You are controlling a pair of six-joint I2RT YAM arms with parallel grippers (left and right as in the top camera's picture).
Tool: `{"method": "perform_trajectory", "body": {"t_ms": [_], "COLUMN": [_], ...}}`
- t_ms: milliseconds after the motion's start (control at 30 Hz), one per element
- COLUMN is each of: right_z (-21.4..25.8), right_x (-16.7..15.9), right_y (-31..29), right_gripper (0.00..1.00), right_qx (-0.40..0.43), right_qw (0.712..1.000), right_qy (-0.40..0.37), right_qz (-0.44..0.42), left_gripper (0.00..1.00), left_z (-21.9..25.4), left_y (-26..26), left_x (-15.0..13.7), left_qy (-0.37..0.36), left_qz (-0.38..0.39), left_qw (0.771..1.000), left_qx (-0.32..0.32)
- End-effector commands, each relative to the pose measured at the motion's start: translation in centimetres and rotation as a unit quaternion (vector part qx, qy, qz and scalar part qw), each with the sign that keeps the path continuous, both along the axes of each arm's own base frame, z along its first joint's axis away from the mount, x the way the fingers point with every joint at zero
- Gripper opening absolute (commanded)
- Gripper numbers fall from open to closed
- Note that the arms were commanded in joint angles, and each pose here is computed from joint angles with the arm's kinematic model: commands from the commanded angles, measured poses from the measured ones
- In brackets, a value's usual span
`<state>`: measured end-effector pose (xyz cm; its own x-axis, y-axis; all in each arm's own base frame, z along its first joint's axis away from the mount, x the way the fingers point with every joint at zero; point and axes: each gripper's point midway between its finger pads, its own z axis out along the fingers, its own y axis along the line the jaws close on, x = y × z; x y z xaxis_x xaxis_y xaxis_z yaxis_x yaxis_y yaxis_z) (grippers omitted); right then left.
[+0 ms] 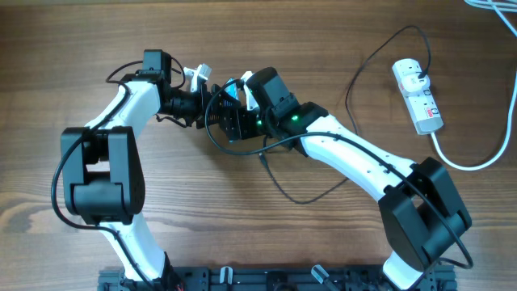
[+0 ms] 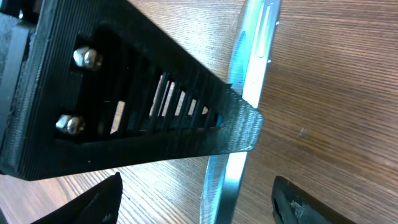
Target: Plug charger to phone and switch on socket
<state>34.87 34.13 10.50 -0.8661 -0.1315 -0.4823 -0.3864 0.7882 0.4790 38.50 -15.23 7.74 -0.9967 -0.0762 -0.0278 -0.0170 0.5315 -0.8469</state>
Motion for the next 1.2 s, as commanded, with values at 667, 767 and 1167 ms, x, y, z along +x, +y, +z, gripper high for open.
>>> {"method": "perform_trajectory", "body": {"t_ms": [667, 767, 1167], "right_z": [-1.7, -1.7, 4.7], "right_x": [-0.2, -0.2, 0.9], "right_y": [-0.7, -0.7, -0.1], "right_gripper": [0.04, 0.04, 0.04], "right_qx": [-0.007, -0.008, 0.21], "right_qw": [0.998, 0.998, 0.971], "right_qy": [0.041, 0.041, 0.105], "right_qz": [-0.051, -0.051, 0.049], "left_gripper": [0.72, 0.74, 0.8], "left_z": [2.3, 2.4, 10.3], "left_y": [-2.5, -2.5, -0.6], "left_x": [-0.9, -0.9, 0.3], "left_qy": [-0.009, -0.011, -0.086], "left_qz": [-0.03, -0.03, -0.048], "left_qw": [0.998, 0.998, 0.957], "left_qx": [-0.058, -0.058, -0.274]}}
